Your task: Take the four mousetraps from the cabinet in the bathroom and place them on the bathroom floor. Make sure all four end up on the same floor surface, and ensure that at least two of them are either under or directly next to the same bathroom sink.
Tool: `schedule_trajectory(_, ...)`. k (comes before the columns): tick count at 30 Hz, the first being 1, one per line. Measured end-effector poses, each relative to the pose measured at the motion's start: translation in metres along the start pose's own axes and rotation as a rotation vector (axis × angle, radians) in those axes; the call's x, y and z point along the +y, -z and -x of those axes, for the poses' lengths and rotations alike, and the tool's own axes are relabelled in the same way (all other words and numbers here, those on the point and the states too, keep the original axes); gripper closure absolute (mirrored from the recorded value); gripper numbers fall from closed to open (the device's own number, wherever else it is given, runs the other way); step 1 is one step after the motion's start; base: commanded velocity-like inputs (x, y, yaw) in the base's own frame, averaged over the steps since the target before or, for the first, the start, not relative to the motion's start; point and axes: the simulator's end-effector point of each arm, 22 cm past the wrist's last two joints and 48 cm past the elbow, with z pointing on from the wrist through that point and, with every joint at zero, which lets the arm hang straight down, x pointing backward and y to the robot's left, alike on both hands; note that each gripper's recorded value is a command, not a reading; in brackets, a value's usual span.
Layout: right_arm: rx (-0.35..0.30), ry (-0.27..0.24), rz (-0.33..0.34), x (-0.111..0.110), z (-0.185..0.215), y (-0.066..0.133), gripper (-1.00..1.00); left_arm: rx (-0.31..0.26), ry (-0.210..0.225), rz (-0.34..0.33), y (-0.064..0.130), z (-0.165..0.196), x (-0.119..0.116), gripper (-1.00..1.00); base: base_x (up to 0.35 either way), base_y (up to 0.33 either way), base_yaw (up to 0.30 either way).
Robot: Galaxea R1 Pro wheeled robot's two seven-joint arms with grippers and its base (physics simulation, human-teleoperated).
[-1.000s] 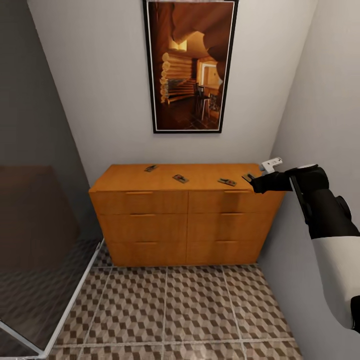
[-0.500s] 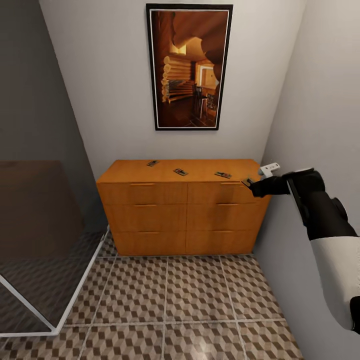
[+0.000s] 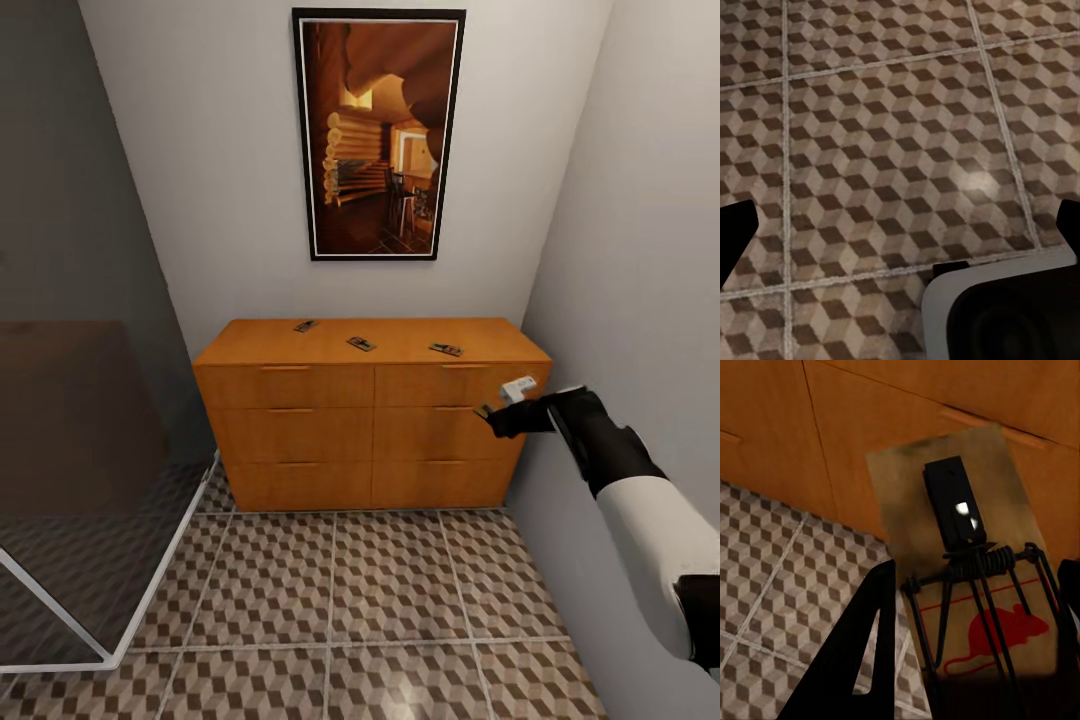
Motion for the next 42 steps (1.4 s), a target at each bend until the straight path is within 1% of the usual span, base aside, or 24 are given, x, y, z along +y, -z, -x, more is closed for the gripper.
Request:
schedule_trajectory(3,0.013,0.004,-0.008,0.001,-0.017,-0.016,1.00,-0.001,0.004,-0.003,-0.001,0.000,-0.003,-1.00,0.000,0.000,0.000)
schedule_trajectory(10,0.034,0.017,-0.013,0.020,-0.057,-0.054,1.00,-0.001,0.007,-0.004,-0.001,0.001,-0.006,-1.00,0.000,0.000,0.000)
schedule_trajectory(12,0.035,0.021,-0.016,0.023,-0.064,-0.060,1.00,-0.001,0.008,-0.004,-0.001,0.001,-0.006,-1.00,0.000,0.000,0.000)
schedule_trajectory(13,0.037,0.025,-0.016,0.026,-0.072,-0.065,1.00,-0.001,0.008,-0.004,-0.001,0.001,-0.006,-1.00,0.000,0.000,0.000)
schedule_trajectory(18,0.038,0.038,-0.017,0.039,-0.099,-0.081,1.00,-0.001,0.008,-0.004,-0.001,0.001,-0.006,-1.00,0.000,0.000,0.000)
schedule_trajectory(24,0.031,0.043,-0.015,0.047,-0.124,-0.090,1.00,-0.001,0.008,-0.003,-0.001,0.001,-0.006,-1.00,0.000,0.000,0.000)
schedule_trajectory(29,0.003,0.005,0.001,0.056,-0.142,-0.095,1.00,0.000,0.009,-0.003,-0.001,0.001,-0.006,-1.00,0.000,0.000,0.000)
schedule_trajectory(32,-0.037,-0.027,-0.024,0.053,-0.146,-0.096,1.00,0.000,0.009,-0.002,-0.001,0.001,-0.005,-1.00,0.000,0.000,0.000)
schedule_trajectory(34,-0.057,-0.036,-0.039,0.052,-0.145,-0.097,1.00,-0.001,0.009,-0.002,-0.001,0.001,-0.005,-1.00,0.000,0.000,0.000)
schedule_trajectory(36,-0.071,-0.044,-0.049,0.057,-0.153,-0.099,1.00,0.000,0.009,-0.002,-0.001,0.001,-0.005,-1.00,0.000,0.000,0.000)
schedule_trajectory(39,-0.064,-0.049,-0.049,0.077,-0.188,-0.103,1.00,-0.001,0.009,-0.002,-0.001,0.001,-0.005,-1.00,0.000,0.000,0.000)
schedule_trajectory(42,-0.072,-0.053,-0.050,0.093,-0.213,-0.105,1.00,-0.001,0.009,-0.002,-0.002,0.001,-0.005,-1.00,0.000,0.000,0.000)
